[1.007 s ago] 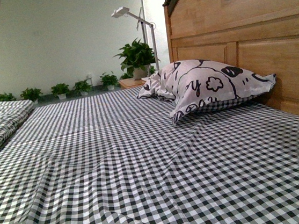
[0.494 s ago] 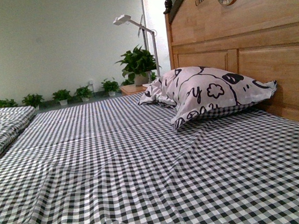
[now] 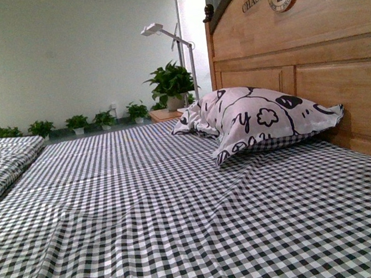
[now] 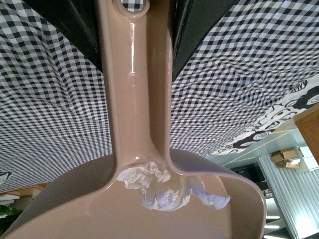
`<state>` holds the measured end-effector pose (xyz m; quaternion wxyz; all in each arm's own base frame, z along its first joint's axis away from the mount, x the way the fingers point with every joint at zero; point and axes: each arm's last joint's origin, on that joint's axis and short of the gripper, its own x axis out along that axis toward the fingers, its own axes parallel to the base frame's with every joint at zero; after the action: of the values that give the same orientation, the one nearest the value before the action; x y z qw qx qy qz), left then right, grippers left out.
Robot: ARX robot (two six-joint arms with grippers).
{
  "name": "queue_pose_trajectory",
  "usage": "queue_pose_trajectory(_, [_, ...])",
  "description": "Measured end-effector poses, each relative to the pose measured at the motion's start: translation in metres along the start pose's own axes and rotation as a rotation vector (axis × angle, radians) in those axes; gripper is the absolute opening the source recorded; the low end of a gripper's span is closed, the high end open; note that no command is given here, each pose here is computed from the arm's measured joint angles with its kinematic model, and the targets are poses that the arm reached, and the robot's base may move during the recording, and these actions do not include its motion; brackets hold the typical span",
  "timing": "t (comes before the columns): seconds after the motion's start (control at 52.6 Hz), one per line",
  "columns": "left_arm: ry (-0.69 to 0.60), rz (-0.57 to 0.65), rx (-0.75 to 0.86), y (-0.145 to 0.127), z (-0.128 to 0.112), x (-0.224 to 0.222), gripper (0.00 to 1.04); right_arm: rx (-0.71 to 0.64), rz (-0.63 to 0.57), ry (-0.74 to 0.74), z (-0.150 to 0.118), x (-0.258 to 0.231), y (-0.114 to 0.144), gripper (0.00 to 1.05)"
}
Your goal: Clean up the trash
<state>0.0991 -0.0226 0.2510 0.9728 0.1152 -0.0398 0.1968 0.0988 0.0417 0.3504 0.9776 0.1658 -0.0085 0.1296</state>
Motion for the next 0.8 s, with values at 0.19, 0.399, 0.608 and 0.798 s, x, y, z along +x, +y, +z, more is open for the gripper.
queue_pose_trajectory(0.19, [-0.001, -0.001, -0.001, 0.0, 0.0, 0.0, 0.28, -0.003, 0.0, 0.0, -0.0001, 0.0001, 0.0001, 0.2])
queue_pose_trajectory(0.399, [0.0, 0.001, -0.001, 0.0001, 0.0, 0.0, 0.28, -0.003, 0.001, 0.001, -0.0001, 0.0001, 0.0001, 0.2])
queue_pose_trajectory(0.608, [0.0, 0.001, -0.001, 0.0001, 0.0, 0.0, 0.28, -0.003, 0.001, 0.001, -0.0001, 0.0001, 0.0001, 0.2])
queue_pose_trajectory(0.798, [0.0, 0.001, -0.001, 0.0001, 0.0, 0.0, 0.28, -0.003, 0.001, 0.001, -0.0001, 0.0001, 0.0001, 0.2])
